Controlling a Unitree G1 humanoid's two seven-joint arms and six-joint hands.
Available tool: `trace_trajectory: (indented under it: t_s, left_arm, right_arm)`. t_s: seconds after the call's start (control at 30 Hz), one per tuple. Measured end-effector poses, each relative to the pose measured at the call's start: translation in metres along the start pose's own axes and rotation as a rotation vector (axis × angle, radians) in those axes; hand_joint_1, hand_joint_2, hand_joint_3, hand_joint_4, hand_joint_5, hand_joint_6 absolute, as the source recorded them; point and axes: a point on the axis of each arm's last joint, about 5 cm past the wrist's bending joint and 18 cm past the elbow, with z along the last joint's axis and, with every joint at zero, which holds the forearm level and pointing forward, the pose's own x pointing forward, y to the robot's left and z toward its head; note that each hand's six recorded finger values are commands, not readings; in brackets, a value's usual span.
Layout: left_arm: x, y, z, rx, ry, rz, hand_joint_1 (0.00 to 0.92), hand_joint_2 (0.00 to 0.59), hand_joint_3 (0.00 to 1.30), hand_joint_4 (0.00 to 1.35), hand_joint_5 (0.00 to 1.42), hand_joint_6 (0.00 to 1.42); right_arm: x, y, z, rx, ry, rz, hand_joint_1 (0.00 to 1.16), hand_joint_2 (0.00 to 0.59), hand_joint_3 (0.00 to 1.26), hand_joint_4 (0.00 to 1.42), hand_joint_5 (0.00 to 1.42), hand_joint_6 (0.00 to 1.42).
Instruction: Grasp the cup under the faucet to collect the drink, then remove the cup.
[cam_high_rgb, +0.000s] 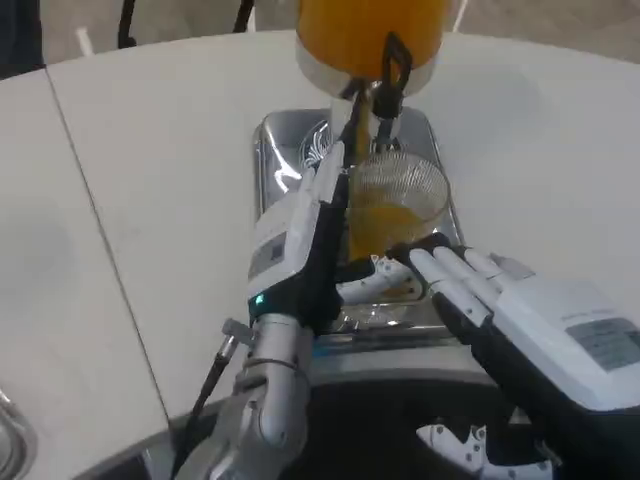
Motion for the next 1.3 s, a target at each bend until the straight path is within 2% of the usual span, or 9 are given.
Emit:
trace_trajectory:
  t_s: [0.23,0.43,0.57,0.67,0.73,0.83,0.9,1.0,1.3]
  left_arm:
    - [-0.001,-0.003,-0.0021,-0.011,-0.004,0.004,0.373,0.069,0.0,0.0,0.11,0.11]
    - [0.001,-0.005,-0.0012,-0.025,-0.013,0.032,0.429,0.078,0.0,0.0,0.24,0.26]
    - [0.001,-0.01,0.0019,-0.039,-0.026,0.042,0.455,0.074,0.03,0.09,0.43,0.55]
    - [0.004,-0.015,0.0067,-0.049,-0.027,0.064,0.477,0.074,0.22,0.32,0.68,0.86]
    - [0.006,-0.021,0.0119,-0.062,-0.022,0.08,0.51,0.054,0.45,0.64,0.9,1.12]
    - [0.005,-0.03,0.0163,-0.076,-0.01,0.131,0.55,0.016,0.79,0.96,1.2,1.41]
    - [0.003,-0.035,0.0186,-0.092,-0.003,0.172,0.544,0.007,0.93,1.04,1.3,1.42]
    - [0.002,-0.036,0.0175,-0.1,-0.002,0.205,0.551,0.002,1.04,1.1,1.4,1.42]
    - [0.002,-0.033,0.0147,-0.159,0.049,0.275,0.575,0.012,1.08,1.1,1.42,1.42]
  right_arm:
    - [0.004,0.0016,-0.0021,0.007,0.007,0.01,0.64,0.412,0.0,0.0,0.0,0.03]
    - [0.008,0.0016,-0.0045,0.01,0.017,0.013,0.64,0.409,0.0,0.0,0.0,0.03]
    - [0.011,0.0,-0.0071,0.005,0.028,0.027,0.62,0.4,0.0,0.0,0.0,0.03]
    - [0.011,-0.0028,-0.0108,0.0,0.055,0.032,0.59,0.406,0.0,0.0,0.0,0.03]
    - [0.011,-0.0044,-0.0129,0.0,0.073,0.03,0.59,0.406,0.0,0.0,0.0,0.03]
    - [0.01,-0.0053,-0.0148,0.003,0.094,0.037,0.58,0.405,0.0,0.0,0.0,0.03]
    - [0.01,-0.0052,-0.0153,0.008,0.103,0.039,0.58,0.405,0.0,0.0,0.0,0.03]
    - [0.01,-0.0046,-0.0156,0.013,0.107,0.043,0.58,0.406,0.0,0.0,0.0,0.03]
    - [0.014,-0.002,-0.0175,0.024,0.109,0.063,0.57,0.417,0.0,0.0,0.0,0.03]
